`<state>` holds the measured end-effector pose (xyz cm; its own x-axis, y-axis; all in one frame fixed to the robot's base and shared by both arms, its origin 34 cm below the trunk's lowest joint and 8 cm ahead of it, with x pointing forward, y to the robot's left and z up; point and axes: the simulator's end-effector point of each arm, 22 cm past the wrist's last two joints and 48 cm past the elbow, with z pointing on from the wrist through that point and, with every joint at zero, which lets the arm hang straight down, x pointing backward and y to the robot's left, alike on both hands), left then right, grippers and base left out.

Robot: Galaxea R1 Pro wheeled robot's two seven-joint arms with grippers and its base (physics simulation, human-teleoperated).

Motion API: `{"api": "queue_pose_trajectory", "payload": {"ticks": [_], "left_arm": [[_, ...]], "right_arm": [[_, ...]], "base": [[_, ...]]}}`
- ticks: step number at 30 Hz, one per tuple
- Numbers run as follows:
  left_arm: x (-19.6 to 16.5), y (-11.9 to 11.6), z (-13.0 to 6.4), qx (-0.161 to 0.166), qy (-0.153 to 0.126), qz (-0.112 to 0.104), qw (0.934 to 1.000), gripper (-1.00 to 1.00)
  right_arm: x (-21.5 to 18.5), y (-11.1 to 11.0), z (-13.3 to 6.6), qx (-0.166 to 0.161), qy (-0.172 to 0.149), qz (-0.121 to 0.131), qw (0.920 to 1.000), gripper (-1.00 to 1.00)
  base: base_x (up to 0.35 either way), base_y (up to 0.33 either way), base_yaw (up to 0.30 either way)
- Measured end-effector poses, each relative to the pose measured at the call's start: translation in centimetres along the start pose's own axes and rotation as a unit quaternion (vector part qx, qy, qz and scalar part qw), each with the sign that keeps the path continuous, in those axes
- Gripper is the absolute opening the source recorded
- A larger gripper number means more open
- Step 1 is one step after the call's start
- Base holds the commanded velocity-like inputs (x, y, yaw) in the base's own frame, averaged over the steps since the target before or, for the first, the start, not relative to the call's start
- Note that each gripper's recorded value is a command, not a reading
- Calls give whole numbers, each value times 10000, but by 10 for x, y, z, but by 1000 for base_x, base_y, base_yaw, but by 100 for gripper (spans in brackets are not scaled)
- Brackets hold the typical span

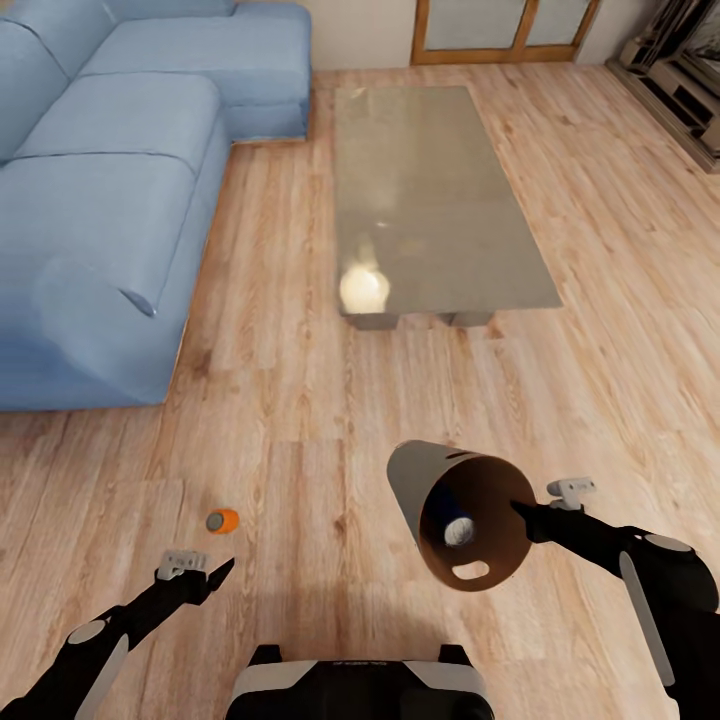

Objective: Put the three can of soda from the living room inside the tash can in the kitchen.

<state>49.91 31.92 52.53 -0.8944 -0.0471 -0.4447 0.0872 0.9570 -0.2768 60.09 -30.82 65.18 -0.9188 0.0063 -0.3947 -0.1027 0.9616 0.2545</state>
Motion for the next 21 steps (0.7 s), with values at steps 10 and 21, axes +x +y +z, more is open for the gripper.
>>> {"api": "queue_pose_trajectory", "payload": {"ticks": [10, 21], "left_arm": [[0, 0, 0, -1, 10, -11, 10000, 100], [0, 1, 0, -19, -1, -5, 10000, 100]], "right_arm": [[0, -1, 0, 8, -2, -11, 10000, -100], [0, -1, 0, -8, -13, 10, 10000, -100]], "base": [[118, 300, 11], [131, 216, 0]]}}
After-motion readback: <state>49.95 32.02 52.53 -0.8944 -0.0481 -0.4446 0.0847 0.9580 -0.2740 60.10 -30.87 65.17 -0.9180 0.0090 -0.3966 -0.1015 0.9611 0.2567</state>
